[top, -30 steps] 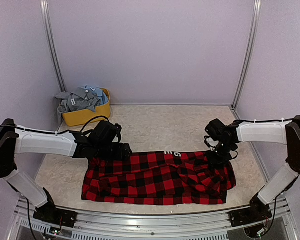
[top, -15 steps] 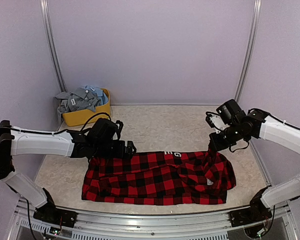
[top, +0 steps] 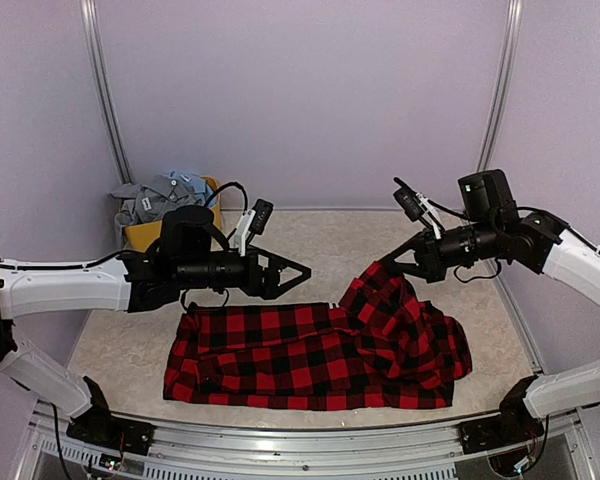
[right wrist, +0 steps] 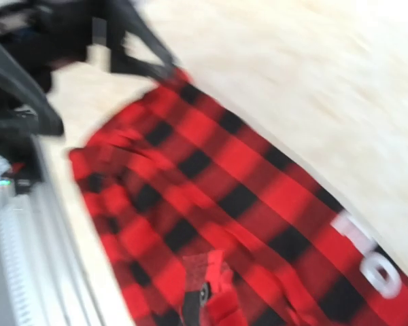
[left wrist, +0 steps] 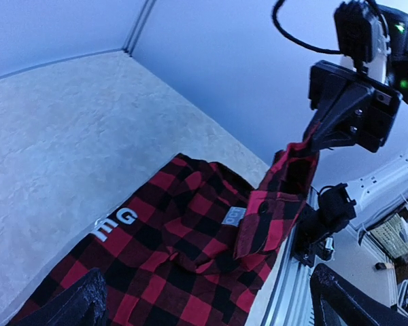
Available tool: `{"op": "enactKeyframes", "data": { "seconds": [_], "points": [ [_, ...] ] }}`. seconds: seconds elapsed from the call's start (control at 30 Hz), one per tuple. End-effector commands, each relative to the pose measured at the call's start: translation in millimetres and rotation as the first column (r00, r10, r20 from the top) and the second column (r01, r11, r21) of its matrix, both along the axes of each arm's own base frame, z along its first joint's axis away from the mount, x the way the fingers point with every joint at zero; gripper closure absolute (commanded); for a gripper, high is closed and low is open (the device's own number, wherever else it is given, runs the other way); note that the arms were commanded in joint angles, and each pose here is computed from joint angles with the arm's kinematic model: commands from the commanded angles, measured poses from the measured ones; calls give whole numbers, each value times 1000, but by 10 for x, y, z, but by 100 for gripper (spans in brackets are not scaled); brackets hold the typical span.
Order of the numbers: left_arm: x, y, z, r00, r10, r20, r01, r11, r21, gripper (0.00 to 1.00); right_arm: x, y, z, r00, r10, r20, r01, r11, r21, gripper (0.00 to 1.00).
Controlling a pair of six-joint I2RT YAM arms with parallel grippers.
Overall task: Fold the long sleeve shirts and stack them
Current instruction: Pass from the right arm to the left
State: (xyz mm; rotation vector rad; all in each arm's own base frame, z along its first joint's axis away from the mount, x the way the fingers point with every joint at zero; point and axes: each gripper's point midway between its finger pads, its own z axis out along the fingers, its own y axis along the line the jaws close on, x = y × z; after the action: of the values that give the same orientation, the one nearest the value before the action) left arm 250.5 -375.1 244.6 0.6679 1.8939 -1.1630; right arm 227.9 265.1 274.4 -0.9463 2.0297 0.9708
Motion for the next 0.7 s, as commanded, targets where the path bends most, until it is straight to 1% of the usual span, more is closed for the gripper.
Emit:
{"op": "enactKeyframes", "data": {
  "seconds": [0.0,0.1,0.3,0.4,0.47,0.5,0.57,0.63,0.67],
  "points": [
    [-328,-352,412,968,-211,134,222,972,-73,1,-178,279,427,974,203,100,-216,965,149,100],
    [-454,-509,399,950,-260,171,274,959,-66,1,-231,349,515,960,258,114,-276,942,191,100],
    [-441,-716,268,935,-313,167,325,945,-45,1,-358,423,624,934,335,123,-356,903,242,100],
    [-501,-822,204,915,-372,159,382,923,-39,8,-350,430,599,936,333,112,-351,905,242,100],
    [-532,-881,186,903,-402,153,412,910,-42,17,-348,433,577,937,332,104,-348,906,242,100],
    [-549,-910,187,897,-417,148,427,903,-48,24,-334,434,561,940,326,99,-341,909,241,100],
    [-615,-972,160,876,-464,131,474,878,-63,40,-301,438,501,947,310,82,-320,919,229,100],
    [-659,-1025,166,859,-497,124,508,859,-71,63,-260,430,431,955,288,64,-295,931,212,100],
    [-666,-1039,167,855,-505,119,515,854,-72,77,-238,424,399,959,276,56,-282,938,203,100]
  ]
}}
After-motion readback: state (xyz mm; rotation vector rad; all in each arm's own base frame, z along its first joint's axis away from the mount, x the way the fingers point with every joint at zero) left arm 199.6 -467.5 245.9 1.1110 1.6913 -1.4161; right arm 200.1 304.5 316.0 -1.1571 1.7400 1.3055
